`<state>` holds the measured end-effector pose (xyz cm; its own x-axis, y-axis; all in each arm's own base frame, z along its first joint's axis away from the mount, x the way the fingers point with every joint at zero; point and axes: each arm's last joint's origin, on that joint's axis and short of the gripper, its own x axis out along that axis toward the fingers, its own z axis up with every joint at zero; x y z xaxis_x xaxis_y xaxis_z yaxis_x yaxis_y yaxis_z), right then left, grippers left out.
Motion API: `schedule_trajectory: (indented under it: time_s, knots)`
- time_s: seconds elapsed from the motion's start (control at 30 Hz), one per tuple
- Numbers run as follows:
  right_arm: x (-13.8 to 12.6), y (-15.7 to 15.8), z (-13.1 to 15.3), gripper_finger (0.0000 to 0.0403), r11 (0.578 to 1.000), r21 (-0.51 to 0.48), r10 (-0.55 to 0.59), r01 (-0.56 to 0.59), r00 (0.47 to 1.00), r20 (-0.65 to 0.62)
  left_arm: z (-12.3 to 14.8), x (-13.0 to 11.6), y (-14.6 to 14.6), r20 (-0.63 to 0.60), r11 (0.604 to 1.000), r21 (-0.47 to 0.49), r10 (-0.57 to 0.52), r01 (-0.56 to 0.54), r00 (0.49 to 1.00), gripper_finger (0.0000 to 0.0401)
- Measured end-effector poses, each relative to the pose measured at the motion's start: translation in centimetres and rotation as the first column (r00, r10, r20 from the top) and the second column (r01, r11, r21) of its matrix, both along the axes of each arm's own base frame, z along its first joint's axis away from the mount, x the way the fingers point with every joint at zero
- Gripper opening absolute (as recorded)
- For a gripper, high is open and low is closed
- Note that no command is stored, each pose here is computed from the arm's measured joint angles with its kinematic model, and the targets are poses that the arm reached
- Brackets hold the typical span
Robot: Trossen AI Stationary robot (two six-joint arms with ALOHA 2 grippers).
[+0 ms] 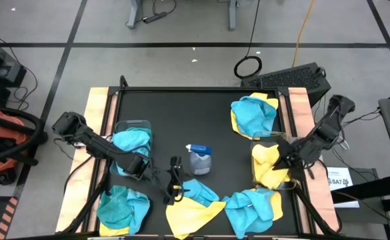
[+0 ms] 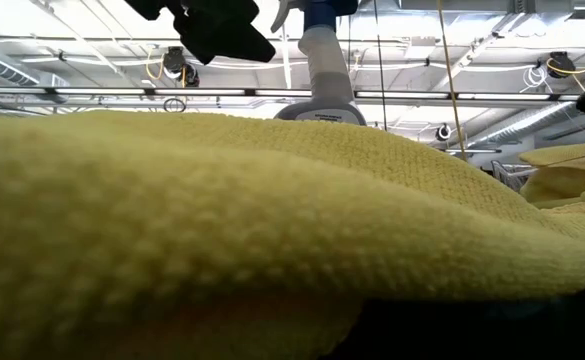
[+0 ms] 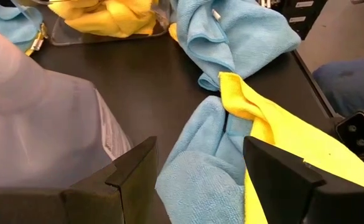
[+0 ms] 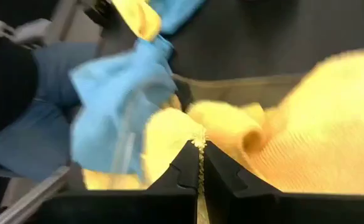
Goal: Sort microfiber towel by color & place in baskets
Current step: Put the yellow microfiber cloth into the right transparent bin
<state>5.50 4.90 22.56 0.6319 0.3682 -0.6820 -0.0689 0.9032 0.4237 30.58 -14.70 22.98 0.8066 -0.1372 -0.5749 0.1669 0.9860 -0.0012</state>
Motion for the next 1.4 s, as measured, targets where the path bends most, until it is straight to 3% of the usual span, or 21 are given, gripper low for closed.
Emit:
schedule_trajectory:
  time_s: [0.17, 0.37, 0.57, 1.0, 1.4]
  knots:
    - [0.8, 0.8, -1.4, 0.0, 0.999, -0.039, -0.038, 0.035, 0.996, -0.08, 0.0, 0.1, 0.2, 0.0, 1.0, 0.0, 0.006, -0.006, 1.0, 0.024]
    - [2.1, 2.2, -2.6, 0.0, 0.998, -0.047, -0.034, 0.03, 0.996, -0.085, 0.0, 0.1, 0.2, 0.0, 1.0, 0.001, 0.006, -0.006, 1.0, 0.024]
    - [2.7, 2.8, -4.1, 0.0011, 0.99, -0.118, -0.098, 0.076, 0.976, -0.194, 0.0, 0.1, 0.2, 0.0, 1.0, 0.001, 0.007, -0.007, 1.0, 0.024]
    - [3.7, 3.9, -6.3, 0.0095, 0.961, -0.234, -0.219, 0.144, 0.915, -0.338, 0.0, 0.1, 0.3, 0.0, 1.0, 0.002, 0.008, -0.008, 1.0, 0.024]
    - [3.9, 4.2, -4.8, 0.0192, 0.971, -0.202, -0.189, 0.126, 0.925, -0.329, 0.0, 0.1, 0.2, -0.004, 1.0, -0.001, 0.003, -0.003, 1.0, 0.024]
